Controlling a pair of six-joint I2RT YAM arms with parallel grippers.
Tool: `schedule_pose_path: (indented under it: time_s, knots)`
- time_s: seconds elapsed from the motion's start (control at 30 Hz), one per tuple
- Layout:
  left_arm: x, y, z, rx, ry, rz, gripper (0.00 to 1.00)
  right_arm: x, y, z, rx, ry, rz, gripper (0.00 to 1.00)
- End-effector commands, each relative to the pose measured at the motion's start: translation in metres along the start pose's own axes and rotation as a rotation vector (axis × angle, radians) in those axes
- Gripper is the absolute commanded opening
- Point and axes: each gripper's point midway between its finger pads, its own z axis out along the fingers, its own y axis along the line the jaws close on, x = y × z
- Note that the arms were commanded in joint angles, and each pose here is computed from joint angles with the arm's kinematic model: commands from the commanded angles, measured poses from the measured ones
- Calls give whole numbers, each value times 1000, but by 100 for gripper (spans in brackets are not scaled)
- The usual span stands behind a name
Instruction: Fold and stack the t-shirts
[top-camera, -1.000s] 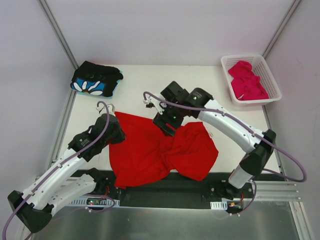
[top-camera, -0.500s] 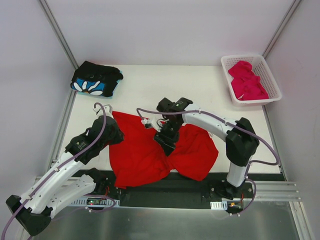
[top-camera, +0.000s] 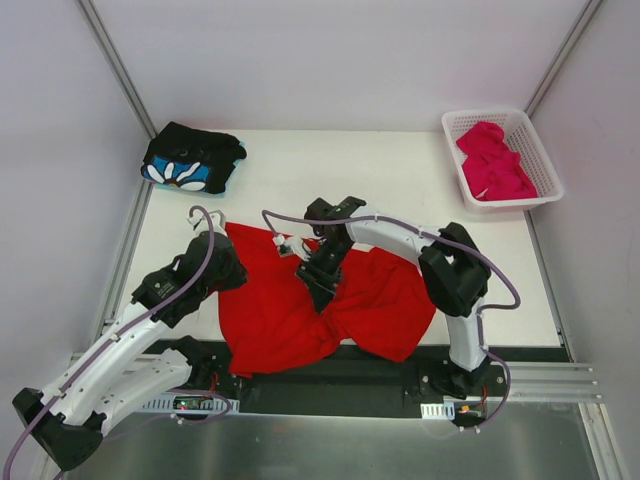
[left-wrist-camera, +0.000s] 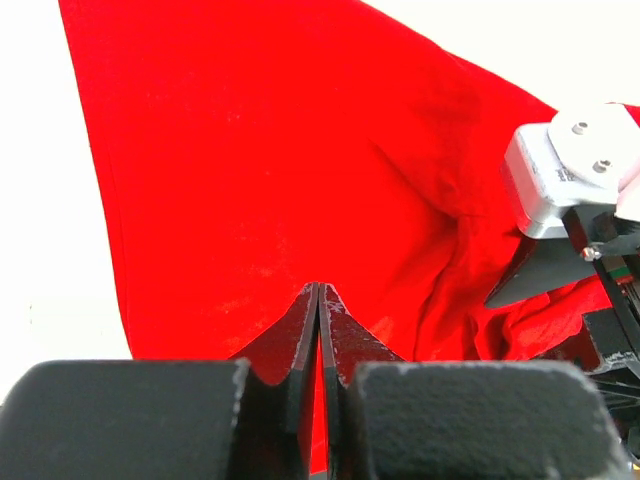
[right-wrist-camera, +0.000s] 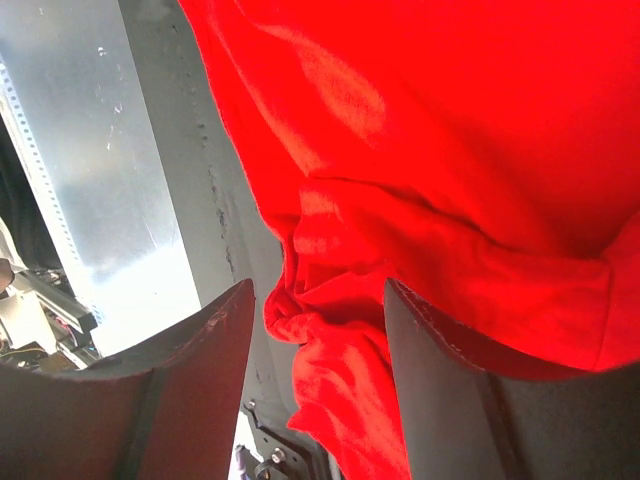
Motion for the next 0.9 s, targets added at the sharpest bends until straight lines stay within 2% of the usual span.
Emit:
schedule_pose_path:
  time_s: [0.0, 0.6, 0.87]
  knots:
    - [-1, 1, -1, -17, 4, 22, 1, -19, 0, -1, -64, -45, -67, 57]
    - [-8, -6, -3, -10, 8, 26, 1, -3, -43, -9, -109, -70, 38, 57]
    - [-9, -6, -4, -12, 3, 21, 1, 6, -35, -6, -161, -79, 72, 55]
